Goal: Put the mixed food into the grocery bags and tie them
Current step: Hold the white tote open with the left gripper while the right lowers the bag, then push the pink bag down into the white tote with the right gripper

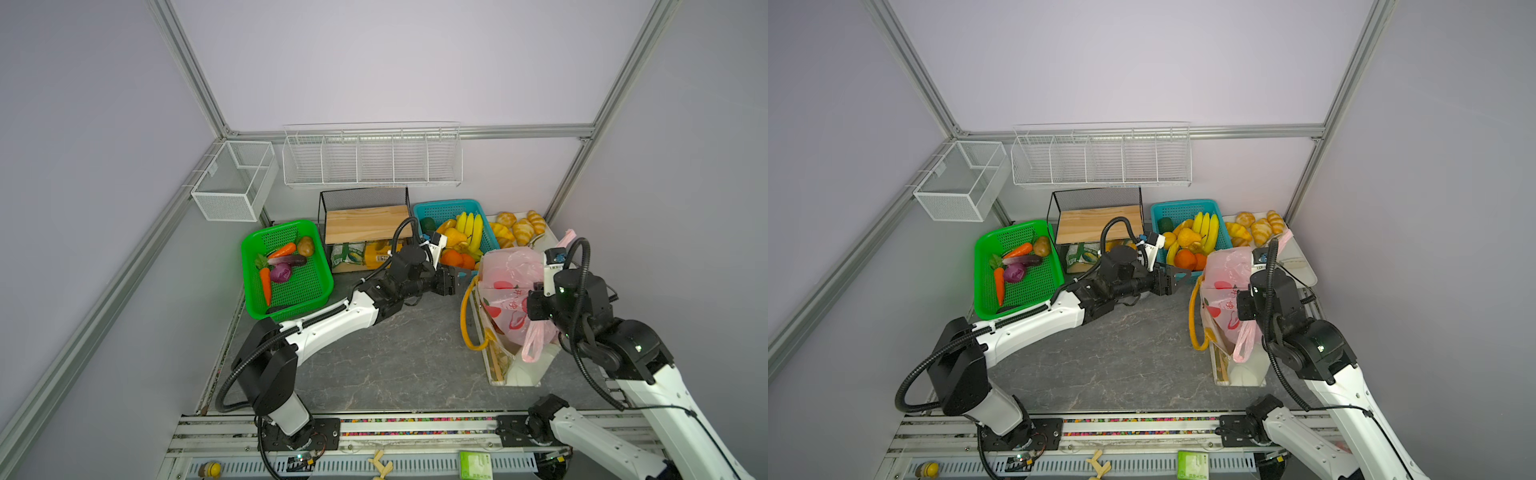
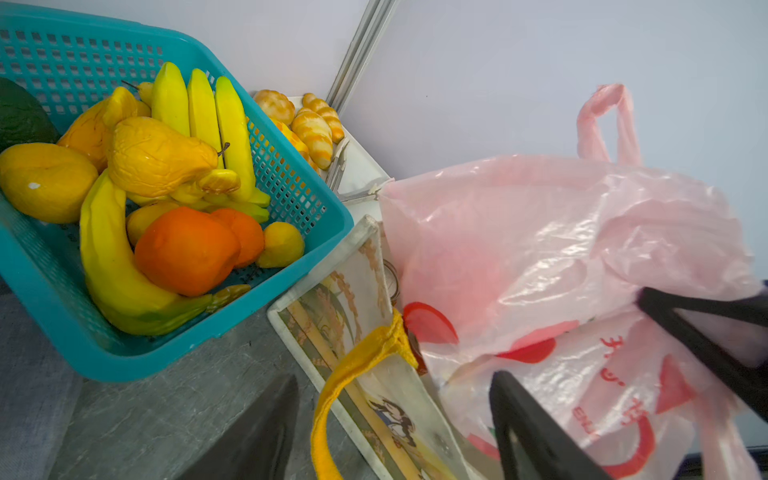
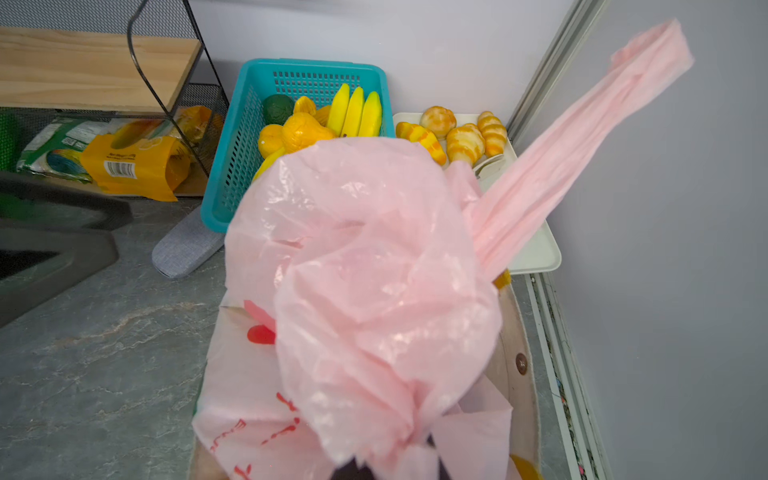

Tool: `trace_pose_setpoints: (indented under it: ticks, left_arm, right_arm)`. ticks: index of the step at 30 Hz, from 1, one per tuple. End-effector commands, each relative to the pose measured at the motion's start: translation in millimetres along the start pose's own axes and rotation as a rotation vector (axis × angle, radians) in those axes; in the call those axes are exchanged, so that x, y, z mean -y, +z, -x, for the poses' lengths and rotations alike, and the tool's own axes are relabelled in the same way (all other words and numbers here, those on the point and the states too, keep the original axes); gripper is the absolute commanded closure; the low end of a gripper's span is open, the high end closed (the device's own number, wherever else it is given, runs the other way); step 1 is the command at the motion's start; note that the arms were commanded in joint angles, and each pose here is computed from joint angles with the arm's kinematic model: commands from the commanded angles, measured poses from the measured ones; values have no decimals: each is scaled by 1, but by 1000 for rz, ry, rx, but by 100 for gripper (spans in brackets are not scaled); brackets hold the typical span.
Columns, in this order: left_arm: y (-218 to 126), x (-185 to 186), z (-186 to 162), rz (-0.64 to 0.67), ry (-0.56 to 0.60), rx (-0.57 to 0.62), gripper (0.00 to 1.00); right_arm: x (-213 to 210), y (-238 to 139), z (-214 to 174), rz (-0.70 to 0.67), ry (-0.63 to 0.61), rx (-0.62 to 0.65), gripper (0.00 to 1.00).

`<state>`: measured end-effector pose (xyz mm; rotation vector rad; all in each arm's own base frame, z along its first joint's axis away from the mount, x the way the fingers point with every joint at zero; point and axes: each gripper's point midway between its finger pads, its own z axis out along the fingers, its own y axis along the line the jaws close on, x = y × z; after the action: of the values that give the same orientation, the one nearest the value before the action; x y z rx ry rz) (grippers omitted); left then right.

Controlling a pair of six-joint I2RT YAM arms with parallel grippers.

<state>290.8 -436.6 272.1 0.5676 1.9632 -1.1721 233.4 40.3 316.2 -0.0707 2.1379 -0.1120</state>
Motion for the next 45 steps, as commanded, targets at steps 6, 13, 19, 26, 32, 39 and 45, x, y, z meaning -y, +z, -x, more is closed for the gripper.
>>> trace_pose_setpoints:
  ticks: [6,13,19,26,32,39,45]
  left_arm:
    - [34,14,-10,-50,82,-110,33]
    - [62,-1,-16,9,121,-171,39]
    - [83,-9,-16,49,143,-208,53]
    - [93,-5,-21,13,105,-240,80]
    - [85,11,-6,-39,67,-186,100]
    - [81,26,2,-118,-13,-137,100]
    - [75,36,14,-153,-35,-92,100]
  right_arm:
    - [20,-2,-28,-96,-14,-103,94]
    - [20,8,-35,-112,-45,-148,94]
    - [15,14,-36,-90,-65,-167,94]
    - [-1,31,-49,2,-70,-271,94]
    - [-17,52,-64,86,-56,-370,94]
    - [-23,78,-98,102,1,-476,94]
    - [-24,104,-123,96,77,-520,93]
